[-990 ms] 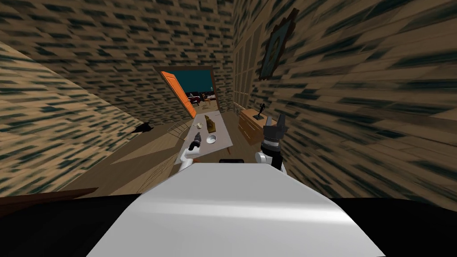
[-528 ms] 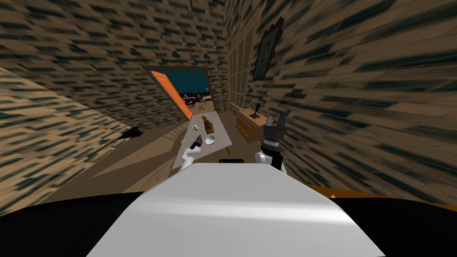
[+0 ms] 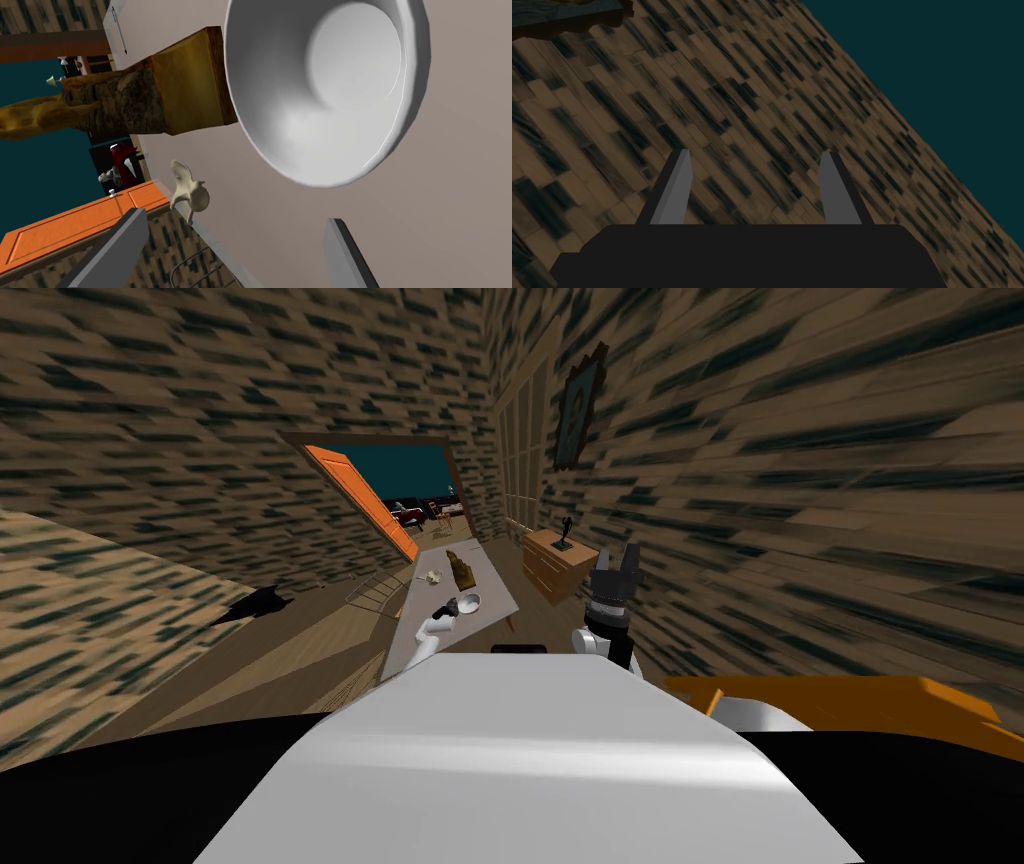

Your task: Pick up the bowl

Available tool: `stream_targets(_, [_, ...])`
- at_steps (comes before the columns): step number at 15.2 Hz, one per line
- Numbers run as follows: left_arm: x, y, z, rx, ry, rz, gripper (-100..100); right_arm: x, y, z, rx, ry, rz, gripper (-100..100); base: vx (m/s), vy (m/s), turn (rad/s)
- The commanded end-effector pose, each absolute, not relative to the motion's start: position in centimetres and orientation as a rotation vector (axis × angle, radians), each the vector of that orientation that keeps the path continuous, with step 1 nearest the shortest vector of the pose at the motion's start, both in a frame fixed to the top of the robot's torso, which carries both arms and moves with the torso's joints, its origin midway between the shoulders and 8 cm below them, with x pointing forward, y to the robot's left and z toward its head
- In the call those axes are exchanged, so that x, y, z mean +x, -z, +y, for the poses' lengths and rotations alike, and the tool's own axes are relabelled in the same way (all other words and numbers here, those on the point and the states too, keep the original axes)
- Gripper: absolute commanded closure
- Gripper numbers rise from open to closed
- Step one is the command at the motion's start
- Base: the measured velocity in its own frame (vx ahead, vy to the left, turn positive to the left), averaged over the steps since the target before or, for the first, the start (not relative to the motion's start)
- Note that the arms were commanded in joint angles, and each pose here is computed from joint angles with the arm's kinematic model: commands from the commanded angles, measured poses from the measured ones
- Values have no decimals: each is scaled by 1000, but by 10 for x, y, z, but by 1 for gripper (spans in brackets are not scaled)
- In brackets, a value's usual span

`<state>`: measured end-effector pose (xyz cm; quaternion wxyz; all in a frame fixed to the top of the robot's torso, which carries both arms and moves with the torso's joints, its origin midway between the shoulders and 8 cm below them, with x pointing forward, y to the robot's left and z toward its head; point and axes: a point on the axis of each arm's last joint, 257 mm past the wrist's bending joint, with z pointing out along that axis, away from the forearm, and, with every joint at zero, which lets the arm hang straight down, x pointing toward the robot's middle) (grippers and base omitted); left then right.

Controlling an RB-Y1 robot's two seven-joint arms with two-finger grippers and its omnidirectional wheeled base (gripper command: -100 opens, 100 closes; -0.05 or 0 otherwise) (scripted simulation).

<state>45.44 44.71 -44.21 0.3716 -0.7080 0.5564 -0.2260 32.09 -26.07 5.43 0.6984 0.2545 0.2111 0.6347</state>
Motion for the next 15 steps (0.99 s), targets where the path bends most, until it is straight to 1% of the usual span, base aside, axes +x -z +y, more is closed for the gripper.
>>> stream_targets(1, [452, 458, 439, -1881, 567, 1449, -100, 321, -54, -261, 567, -1415, 471, 0, -34, 69, -185])
stream_targets(5, [443, 478, 433, -1942, 540, 1472, -100, 321, -54, -261, 567, -1415, 471, 0, -24, 46, -101])
stream_targets(10, [425, 517, 408, -2105, 482, 1530, -100, 321, -54, -261, 567, -1415, 471, 0, -31, 68, -187])
stream_targets(15, [411, 536, 396, -2204, 431, 1561, -100, 321, -54, -261, 567, -1415, 471, 0, -22, 59, -153])
